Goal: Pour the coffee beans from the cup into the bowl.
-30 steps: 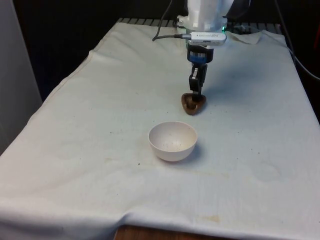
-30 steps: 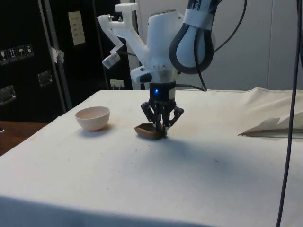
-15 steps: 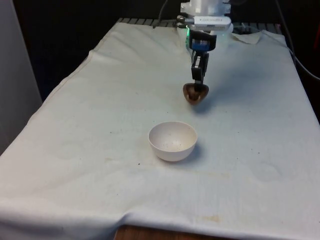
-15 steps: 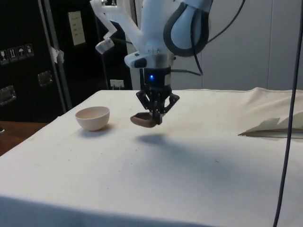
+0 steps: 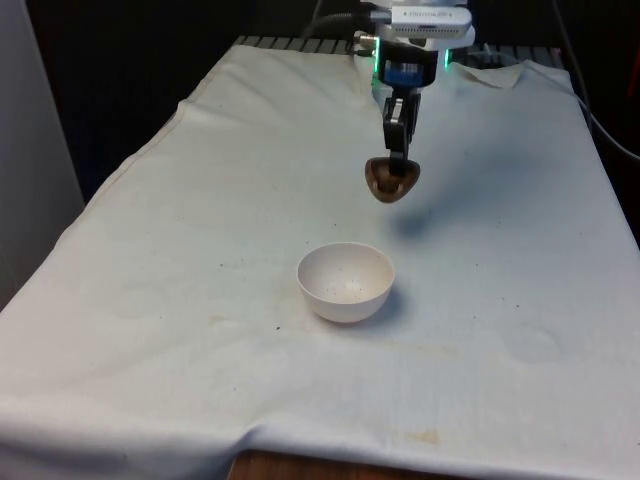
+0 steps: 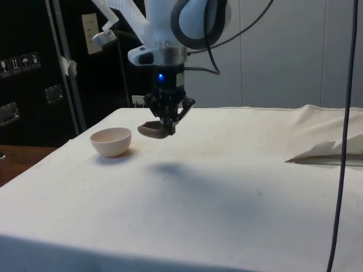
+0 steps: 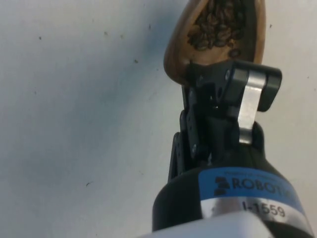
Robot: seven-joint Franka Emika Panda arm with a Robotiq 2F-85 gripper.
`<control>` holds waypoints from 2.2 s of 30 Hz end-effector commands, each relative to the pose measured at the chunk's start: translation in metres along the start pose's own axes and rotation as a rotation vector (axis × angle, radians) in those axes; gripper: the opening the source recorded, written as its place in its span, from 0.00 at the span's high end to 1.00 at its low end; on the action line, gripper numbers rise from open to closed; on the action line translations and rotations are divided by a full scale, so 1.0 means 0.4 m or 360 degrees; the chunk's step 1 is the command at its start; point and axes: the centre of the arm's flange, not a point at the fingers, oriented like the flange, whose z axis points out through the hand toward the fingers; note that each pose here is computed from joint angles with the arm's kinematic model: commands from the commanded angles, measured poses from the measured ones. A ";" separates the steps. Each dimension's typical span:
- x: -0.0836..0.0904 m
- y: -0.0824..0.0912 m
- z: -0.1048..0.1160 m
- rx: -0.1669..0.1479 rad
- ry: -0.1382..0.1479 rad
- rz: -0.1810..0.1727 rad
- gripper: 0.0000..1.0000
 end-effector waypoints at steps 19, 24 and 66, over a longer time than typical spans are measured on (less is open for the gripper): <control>0.023 0.172 -0.016 -0.0019 -0.0006 0.0002 1.00; 0.030 0.200 -0.005 -0.0021 -0.0009 0.0001 1.00; 0.058 0.270 -0.089 -0.0145 0.0021 0.0230 1.00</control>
